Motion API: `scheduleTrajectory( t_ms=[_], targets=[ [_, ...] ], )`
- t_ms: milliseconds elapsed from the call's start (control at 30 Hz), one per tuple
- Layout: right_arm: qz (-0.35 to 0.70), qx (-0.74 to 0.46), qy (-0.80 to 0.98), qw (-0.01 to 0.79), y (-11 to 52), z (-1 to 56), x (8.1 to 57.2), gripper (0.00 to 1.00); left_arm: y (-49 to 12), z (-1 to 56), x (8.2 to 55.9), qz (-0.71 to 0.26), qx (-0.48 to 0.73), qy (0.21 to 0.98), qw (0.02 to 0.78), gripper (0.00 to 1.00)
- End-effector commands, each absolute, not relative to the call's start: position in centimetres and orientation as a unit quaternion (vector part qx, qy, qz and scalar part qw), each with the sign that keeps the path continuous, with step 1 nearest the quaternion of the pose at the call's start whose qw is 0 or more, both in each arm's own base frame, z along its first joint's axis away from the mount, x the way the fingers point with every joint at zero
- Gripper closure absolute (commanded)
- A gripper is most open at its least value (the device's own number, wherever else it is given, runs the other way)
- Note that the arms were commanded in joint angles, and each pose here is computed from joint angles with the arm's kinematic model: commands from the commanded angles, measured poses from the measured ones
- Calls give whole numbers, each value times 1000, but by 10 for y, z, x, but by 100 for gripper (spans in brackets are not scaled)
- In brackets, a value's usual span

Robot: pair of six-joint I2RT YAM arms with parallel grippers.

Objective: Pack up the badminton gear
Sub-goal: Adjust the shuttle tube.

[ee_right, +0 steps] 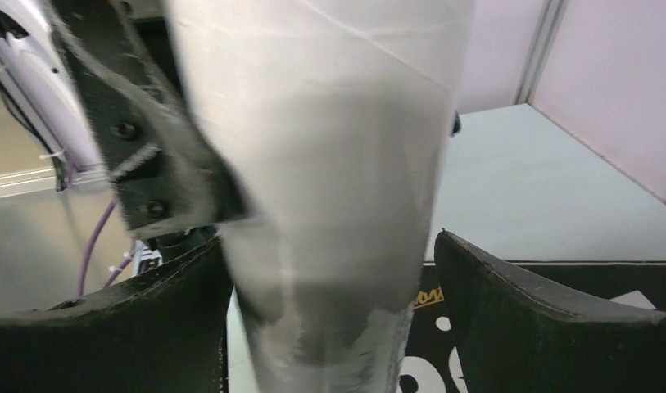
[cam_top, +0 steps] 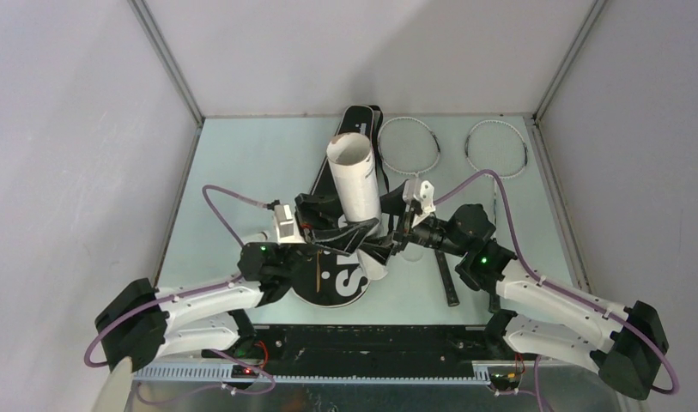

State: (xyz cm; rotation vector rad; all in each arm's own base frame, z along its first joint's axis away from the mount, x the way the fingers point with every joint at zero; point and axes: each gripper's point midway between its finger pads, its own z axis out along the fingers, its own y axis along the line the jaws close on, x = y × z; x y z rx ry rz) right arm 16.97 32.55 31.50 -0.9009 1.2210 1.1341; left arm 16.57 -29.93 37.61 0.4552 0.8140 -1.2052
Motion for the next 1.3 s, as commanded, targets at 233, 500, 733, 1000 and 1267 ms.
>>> scheduleTrajectory(
  t_ms=[233, 500, 733, 1000, 1267],
  targets=[
    [440, -388, 506, 632, 324, 323, 185, 28, -312, 411, 150, -556, 217, 340, 727, 48],
    [433, -377, 518, 634, 319, 323, 188, 43, -311, 398, 162, -523, 213, 374, 735, 2],
    [421, -341, 535, 648, 314, 326, 201, 47, -305, 385, 168, -497, 216, 411, 733, 0],
    [383, -296, 567, 666, 287, 321, 223, 46, -278, 334, 188, -418, 193, 579, 673, 0],
    [330, -275, 573, 698, 247, 313, 231, 45, -162, 279, 233, -255, -90, 693, 668, 0]
  ],
)
